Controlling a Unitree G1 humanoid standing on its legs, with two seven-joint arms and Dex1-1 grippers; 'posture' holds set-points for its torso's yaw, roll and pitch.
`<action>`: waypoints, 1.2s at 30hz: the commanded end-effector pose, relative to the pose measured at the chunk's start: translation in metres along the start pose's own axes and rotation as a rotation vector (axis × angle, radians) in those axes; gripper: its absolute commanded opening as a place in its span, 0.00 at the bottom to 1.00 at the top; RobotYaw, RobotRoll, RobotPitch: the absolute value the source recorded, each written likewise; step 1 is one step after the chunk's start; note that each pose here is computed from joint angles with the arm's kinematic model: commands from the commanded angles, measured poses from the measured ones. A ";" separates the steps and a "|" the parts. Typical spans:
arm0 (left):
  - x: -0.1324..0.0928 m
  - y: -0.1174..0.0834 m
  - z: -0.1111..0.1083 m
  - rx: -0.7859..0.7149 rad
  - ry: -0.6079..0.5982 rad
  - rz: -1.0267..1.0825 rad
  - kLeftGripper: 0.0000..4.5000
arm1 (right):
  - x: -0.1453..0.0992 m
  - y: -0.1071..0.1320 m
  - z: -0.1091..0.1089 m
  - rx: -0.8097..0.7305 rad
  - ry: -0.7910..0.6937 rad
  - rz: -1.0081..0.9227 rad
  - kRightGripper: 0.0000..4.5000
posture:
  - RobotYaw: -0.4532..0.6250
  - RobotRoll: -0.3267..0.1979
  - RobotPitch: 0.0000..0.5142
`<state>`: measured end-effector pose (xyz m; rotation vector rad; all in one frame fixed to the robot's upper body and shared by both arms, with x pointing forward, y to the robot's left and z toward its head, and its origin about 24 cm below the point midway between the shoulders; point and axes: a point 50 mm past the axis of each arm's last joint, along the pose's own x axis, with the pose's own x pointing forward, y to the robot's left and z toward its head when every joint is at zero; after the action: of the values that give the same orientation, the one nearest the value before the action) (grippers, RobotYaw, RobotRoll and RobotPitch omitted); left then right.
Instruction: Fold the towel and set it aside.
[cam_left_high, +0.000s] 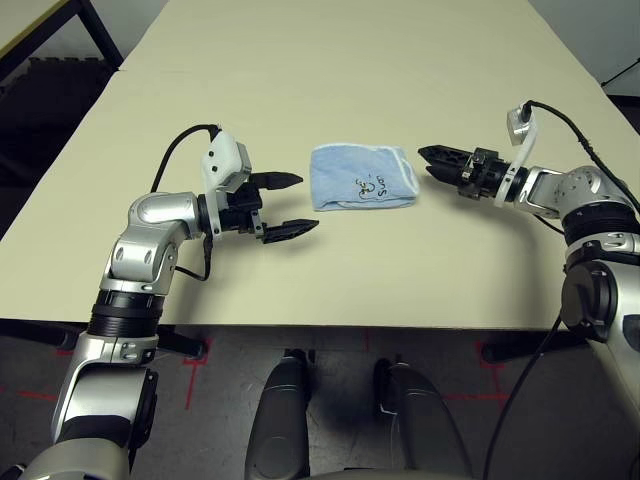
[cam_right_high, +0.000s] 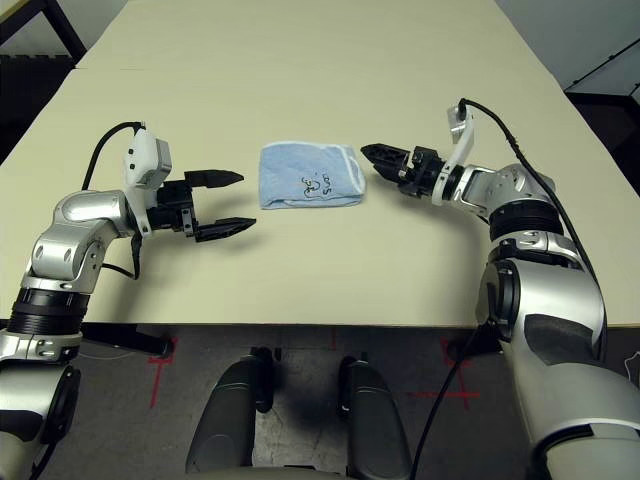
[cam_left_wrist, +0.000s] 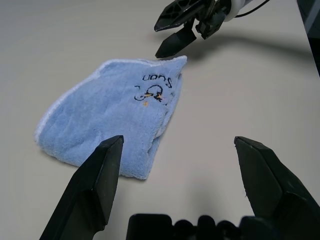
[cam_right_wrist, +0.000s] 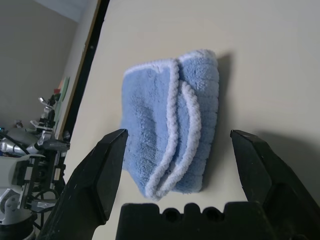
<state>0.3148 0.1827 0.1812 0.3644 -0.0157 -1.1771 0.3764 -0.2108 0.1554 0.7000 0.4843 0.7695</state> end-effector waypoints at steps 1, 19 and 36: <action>0.002 -0.002 -0.001 -0.011 -0.001 -0.012 1.00 | 0.006 -0.003 -0.009 0.000 0.042 -0.033 0.99 | 0.48 0.62 0.34; 0.001 -0.002 0.000 -0.006 0.013 -0.005 1.00 | 0.038 0.011 -0.025 -0.002 0.113 0.048 0.99 | 0.49 0.62 0.34; -0.001 -0.003 -0.003 -0.013 0.028 -0.004 1.00 | 0.038 0.011 -0.025 0.003 0.087 0.063 0.01 | 0.49 0.62 0.33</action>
<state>0.3153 0.1847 0.1814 0.3627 -0.0024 -1.1624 0.3810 -0.1653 0.1435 0.6816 0.5377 0.8625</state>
